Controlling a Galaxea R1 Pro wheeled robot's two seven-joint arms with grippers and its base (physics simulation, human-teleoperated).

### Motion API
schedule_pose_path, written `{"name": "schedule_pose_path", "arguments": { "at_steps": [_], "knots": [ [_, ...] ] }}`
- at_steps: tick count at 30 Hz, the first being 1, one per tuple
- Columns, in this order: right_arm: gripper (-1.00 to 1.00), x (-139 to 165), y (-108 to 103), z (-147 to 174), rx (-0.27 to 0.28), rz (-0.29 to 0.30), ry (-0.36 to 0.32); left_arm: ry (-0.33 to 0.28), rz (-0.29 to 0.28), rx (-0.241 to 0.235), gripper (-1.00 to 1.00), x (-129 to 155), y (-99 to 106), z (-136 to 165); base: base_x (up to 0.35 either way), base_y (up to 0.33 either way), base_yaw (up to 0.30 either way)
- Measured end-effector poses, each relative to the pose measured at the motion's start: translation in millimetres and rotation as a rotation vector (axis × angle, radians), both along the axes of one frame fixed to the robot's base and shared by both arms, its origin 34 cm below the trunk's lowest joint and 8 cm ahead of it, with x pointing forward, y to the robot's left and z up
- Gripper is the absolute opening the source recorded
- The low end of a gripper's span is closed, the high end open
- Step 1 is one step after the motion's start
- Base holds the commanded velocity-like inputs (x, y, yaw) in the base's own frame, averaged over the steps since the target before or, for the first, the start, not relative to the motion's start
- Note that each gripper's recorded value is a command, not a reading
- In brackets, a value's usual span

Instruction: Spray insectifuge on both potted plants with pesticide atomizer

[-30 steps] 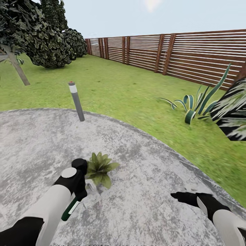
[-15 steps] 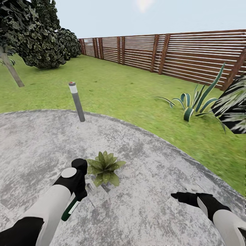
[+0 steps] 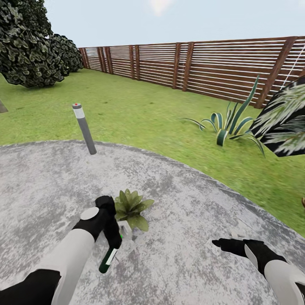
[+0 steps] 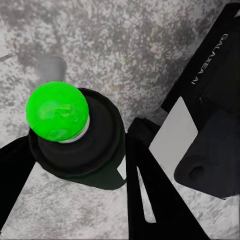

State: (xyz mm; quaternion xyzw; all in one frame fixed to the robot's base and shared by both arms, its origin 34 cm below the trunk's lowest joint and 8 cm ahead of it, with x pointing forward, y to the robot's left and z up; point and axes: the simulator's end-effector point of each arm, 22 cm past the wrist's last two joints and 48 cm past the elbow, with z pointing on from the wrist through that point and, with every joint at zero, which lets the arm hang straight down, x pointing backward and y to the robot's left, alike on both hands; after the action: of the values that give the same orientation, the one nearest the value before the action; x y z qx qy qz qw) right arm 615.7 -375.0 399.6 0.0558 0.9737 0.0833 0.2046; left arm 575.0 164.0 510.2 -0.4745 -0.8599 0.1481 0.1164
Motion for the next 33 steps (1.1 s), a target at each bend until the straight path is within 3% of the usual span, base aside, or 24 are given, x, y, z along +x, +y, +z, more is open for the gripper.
{"name": "schedule_pose_path", "arguments": {
  "at_steps": [3,6,12,22,33],
  "knots": [
    [1.0,-0.1,0.1,-0.1,0.0,0.0,0.0,-0.015,0.002,-0.05,-1.0,4.2,-19.5,6.2,0.0,0.007,-0.07],
    [1.0,-0.2,0.0,-0.1,0.0,0.0,0.0,-0.039,0.003,-0.065,-1.0,11.0,-25.5,11.7,0.0,0.001,-0.234],
    [1.0,-0.1,0.0,-0.1,0.0,0.0,0.0,-0.051,0.005,-0.069,-1.0,14.6,-26.5,14.2,0.0,0.0,-0.228],
    [1.0,-1.6,-0.4,-2.8,0.001,-0.002,0.006,-0.045,0.007,-0.069,-1.0,13.5,-26.1,11.6,0.004,0.0,-0.018],
    [1.0,-6.8,0.1,-11.4,0.001,-0.001,0.023,-0.025,0.005,-0.069,-1.0,10.0,-26.9,3.4,0.198,0.033,0.0]
  ]
}}
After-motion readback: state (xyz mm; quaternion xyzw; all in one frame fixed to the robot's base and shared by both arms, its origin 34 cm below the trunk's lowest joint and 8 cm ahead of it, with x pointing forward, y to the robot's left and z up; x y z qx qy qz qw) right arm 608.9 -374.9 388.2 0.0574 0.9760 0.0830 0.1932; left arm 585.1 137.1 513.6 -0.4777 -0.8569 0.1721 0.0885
